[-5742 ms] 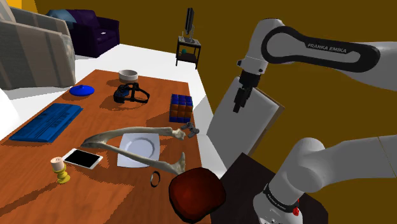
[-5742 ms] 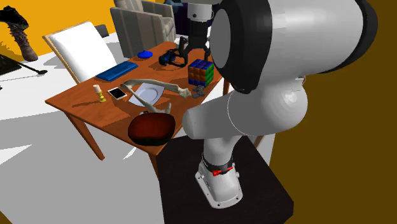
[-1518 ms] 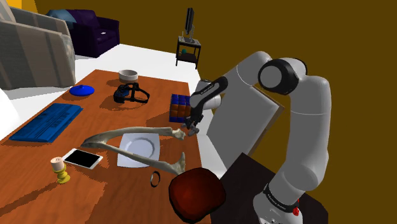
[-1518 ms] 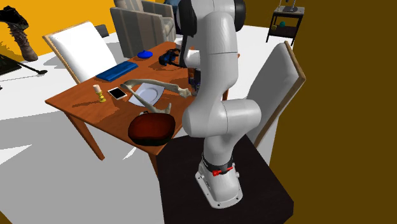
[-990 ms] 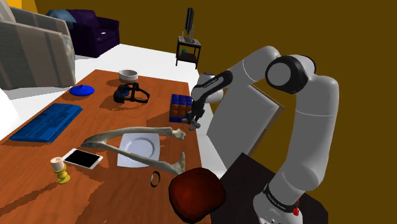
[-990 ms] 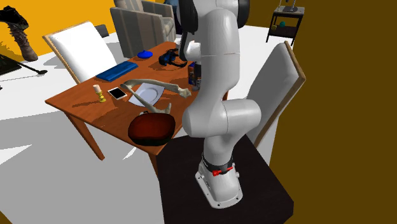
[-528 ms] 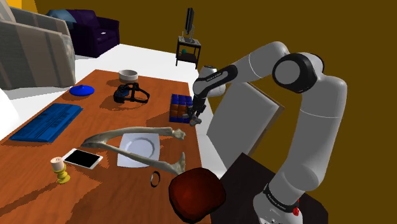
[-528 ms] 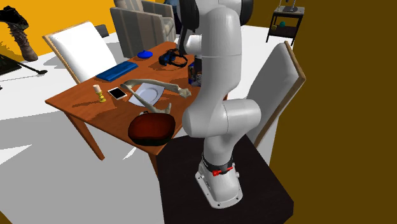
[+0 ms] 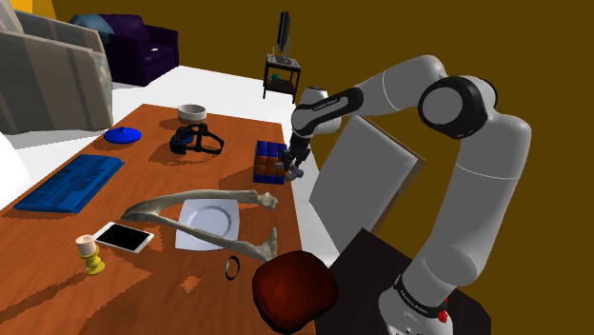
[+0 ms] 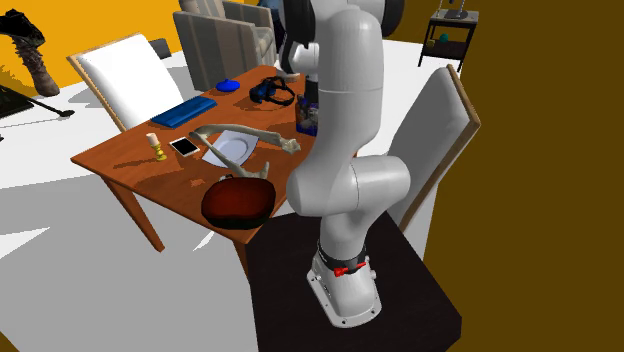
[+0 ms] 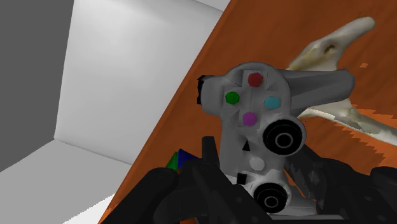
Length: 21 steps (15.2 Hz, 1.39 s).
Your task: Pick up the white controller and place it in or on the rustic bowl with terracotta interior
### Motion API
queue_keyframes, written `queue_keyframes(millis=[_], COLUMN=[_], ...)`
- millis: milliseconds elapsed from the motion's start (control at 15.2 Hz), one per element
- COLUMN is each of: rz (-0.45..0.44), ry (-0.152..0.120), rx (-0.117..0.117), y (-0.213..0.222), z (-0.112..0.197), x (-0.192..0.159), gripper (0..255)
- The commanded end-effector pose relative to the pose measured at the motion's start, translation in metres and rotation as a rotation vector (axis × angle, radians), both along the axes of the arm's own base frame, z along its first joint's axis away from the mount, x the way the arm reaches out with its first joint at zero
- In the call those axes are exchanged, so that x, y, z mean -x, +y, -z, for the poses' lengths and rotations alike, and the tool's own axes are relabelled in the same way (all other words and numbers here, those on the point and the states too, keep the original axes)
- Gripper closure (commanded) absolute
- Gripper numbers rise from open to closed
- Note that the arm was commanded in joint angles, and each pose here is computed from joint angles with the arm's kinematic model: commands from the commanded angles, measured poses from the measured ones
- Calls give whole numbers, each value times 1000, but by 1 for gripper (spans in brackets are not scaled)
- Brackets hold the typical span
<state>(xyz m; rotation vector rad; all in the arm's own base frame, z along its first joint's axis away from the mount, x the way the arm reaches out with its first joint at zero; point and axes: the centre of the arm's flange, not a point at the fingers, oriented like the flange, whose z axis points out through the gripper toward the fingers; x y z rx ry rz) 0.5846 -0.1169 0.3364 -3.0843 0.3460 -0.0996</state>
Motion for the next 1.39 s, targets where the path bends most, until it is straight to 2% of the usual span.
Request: queue_keyframes(millis=[0, 330, 1320], rz=[0, 0, 0], ry=[0, 0, 0], rx=[0, 0, 0], y=[0, 0, 144], z=[-11, -33, -37], x=[0, 0, 136], gripper=[255, 255, 255])
